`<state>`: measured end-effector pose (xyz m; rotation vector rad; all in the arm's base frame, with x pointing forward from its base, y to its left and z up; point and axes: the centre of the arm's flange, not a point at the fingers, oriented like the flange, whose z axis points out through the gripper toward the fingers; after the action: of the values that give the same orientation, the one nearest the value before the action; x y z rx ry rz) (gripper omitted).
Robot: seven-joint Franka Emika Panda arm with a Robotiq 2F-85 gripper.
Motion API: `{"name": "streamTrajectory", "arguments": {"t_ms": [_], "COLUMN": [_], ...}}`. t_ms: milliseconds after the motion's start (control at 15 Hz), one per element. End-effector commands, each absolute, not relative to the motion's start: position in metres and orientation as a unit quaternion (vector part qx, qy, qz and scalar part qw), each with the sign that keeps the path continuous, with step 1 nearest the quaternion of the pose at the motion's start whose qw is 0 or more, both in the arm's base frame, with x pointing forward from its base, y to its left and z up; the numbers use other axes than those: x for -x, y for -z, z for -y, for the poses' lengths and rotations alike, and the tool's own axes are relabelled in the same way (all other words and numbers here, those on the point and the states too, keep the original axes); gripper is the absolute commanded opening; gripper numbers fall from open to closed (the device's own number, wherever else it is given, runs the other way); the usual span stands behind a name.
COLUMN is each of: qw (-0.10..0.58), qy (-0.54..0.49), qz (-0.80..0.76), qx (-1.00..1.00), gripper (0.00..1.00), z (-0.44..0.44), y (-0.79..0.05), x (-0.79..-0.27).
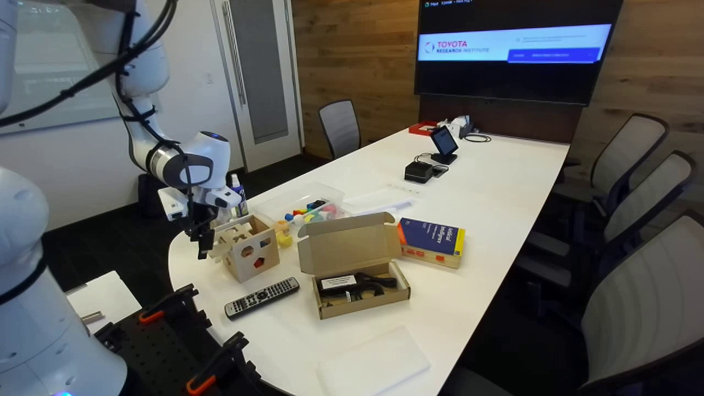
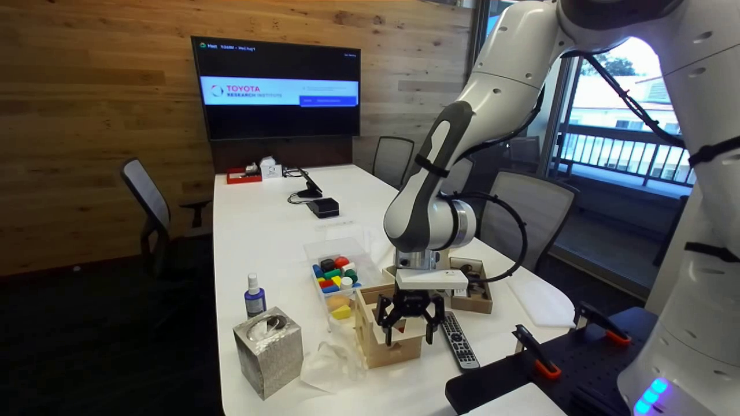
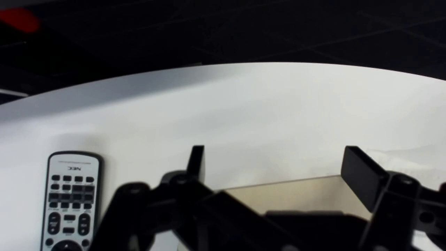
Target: Close the lid of the toy box
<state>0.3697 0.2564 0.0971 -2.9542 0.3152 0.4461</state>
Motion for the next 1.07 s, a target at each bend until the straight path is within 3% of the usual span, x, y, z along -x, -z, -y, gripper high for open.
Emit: {"name": "streamTrajectory", "arguments": {"t_ms": [0, 1000], "qw": [0.071, 0.068], "qy": [-0.146, -0.039], "qz": [-0.094, -0.076], "qx": [0.982, 0.994], "gripper": [1.00, 1.00], "z": [-0.263, -0.256], "y": [-0.087, -0.097], "x": [-0.377, -0.405]}}
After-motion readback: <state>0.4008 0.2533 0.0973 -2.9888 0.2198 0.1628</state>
